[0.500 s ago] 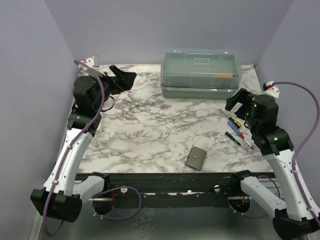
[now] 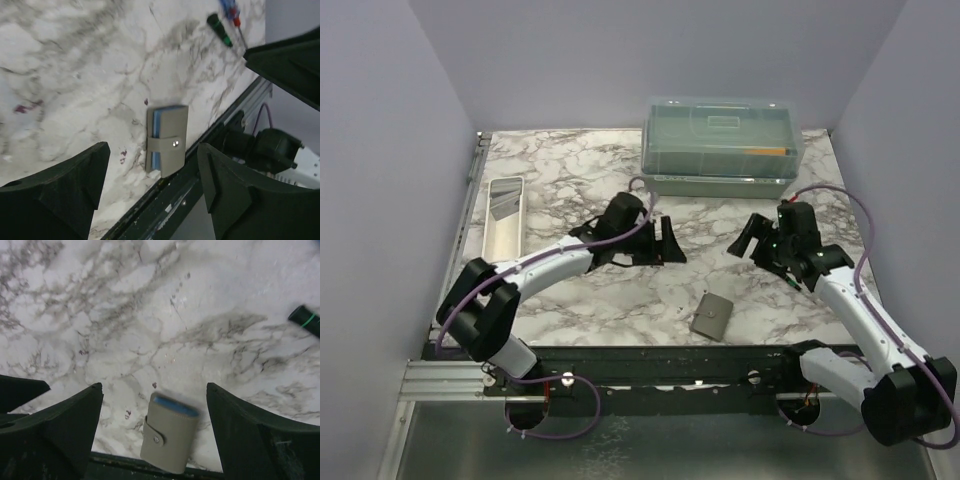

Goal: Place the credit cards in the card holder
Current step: Open the card holder at the center of the board.

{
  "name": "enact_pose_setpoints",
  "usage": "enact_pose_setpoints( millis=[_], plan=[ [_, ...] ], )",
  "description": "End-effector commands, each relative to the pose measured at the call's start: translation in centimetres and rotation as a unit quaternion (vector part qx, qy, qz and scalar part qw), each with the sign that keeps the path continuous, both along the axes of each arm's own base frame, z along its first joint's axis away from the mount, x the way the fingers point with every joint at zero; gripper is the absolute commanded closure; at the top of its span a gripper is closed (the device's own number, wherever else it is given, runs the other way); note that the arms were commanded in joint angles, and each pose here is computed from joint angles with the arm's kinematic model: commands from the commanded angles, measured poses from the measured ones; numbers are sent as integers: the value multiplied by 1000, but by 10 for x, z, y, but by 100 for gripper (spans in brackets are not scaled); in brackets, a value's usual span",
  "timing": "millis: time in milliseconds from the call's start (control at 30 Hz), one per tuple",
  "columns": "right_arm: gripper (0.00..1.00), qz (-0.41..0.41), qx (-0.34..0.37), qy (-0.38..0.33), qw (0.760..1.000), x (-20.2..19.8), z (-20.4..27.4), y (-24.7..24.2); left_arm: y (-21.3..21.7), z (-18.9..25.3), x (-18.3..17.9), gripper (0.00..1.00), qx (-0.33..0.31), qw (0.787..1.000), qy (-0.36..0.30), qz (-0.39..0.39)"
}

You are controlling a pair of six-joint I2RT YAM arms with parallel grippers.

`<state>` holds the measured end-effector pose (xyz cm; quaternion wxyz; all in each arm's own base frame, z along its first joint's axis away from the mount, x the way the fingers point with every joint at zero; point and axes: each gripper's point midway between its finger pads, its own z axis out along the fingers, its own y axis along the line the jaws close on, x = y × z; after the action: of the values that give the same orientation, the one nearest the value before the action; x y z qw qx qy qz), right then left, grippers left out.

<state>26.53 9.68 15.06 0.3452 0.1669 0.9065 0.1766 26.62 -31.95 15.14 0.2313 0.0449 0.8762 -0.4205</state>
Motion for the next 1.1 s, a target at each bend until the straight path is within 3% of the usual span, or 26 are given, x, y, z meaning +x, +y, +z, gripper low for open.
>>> enact_pose_setpoints(
  millis=[0, 167, 367, 533, 700, 767, 833, 933, 1067],
  plan=[
    [17, 39, 89, 99, 990, -31, -44, 33, -47, -22, -50, 26, -21, 994, 53, -94],
    [29, 28, 117, 172, 978, -63, -82, 37, -68, -59, -79, 44, -5, 983, 116, -139],
    [39, 45, 179, 206, 961, -97, -100, 51, -75, -89, -93, 49, 4, 973, 160, -167],
    [40, 42, 191, 230, 953, -114, -115, 52, -81, -96, -94, 51, -1, 971, 168, -170],
    [41, 55, 234, 220, 945, -114, -118, 64, -86, -101, -92, 59, -3, 970, 175, -167],
    [48, 54, 246, 205, 946, -109, -119, 67, -83, -100, -86, 61, 5, 975, 159, -152],
    [59, 45, 245, 192, 949, -102, -122, 66, -77, -96, -77, 62, 25, 982, 132, -131],
    [72, 51, 261, 176, 948, -93, -122, 71, -65, -83, -64, 50, 56, 989, 83, -106],
    [80, 64, 296, 144, 942, -75, -113, 82, -57, -74, -57, 40, 74, 991, 50, -95]
  ],
)
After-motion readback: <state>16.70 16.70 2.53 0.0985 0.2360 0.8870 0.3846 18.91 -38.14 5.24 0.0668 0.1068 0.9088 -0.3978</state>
